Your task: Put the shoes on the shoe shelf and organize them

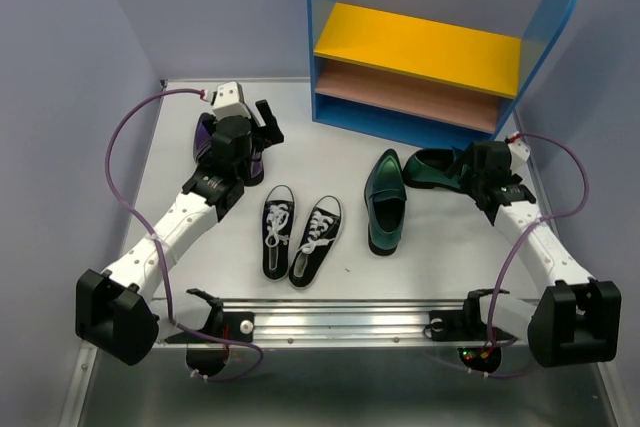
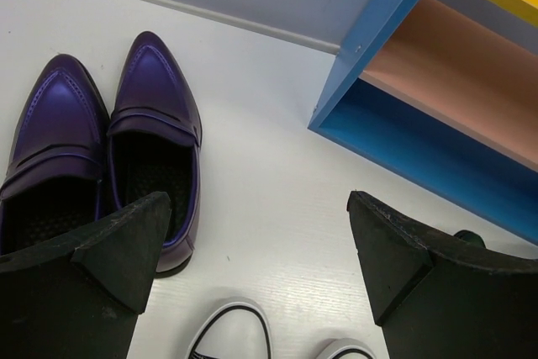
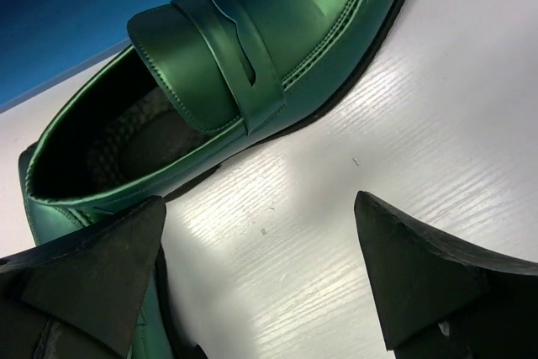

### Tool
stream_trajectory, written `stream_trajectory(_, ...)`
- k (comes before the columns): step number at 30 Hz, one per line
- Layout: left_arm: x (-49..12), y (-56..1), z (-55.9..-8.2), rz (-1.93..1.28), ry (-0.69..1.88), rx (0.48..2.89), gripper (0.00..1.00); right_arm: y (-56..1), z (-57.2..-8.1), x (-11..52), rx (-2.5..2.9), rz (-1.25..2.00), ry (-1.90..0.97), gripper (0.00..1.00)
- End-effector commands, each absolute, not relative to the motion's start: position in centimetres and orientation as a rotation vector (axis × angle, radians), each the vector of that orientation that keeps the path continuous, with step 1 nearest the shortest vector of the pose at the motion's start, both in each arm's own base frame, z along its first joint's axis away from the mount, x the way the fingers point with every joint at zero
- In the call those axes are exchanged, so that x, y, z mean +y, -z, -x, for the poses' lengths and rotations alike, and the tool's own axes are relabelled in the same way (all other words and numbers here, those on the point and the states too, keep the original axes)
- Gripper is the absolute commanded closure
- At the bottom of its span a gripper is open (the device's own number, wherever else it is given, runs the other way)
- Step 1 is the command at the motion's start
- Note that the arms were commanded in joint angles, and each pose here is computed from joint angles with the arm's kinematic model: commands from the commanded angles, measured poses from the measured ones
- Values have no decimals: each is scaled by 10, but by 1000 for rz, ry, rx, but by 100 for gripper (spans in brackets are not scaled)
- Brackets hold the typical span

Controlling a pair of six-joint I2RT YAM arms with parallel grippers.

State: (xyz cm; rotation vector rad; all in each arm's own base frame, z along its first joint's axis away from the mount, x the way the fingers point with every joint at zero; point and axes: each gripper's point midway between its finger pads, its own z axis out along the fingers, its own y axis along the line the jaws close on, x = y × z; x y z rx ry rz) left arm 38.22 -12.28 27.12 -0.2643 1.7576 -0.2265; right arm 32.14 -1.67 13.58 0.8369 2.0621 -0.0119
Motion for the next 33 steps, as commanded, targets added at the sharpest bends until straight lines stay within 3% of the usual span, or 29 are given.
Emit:
stream_trajectory(1, -125, -296, -385, 265, 252, 1700, 1, -152, -332, -21, 2008, -920, 23, 0)
stream_trajectory(17, -131, -290, -389, 255, 270, 1717, 1, -120, -391, 38, 2072, -1071, -371, 0)
stream_trajectory(24, -132, -290, -388, 252, 275, 1715, 1, -93, -388, 43, 2146, -1100, -363, 2)
stream_trajectory(30, -132, -289, -389, 252, 276, 1718, 1, -95, -374, 37, 2161, -1060, -319, 11)
stream_trajectory(31, -133, -289, -389, 250, 275, 1719, 1, -95, -373, 36, 2173, -1041, -308, 21)
stream_trajectory(33, -133, -288, -389, 249, 274, 1723, 1, -90, -367, 36, 2208, -1017, -284, 25)
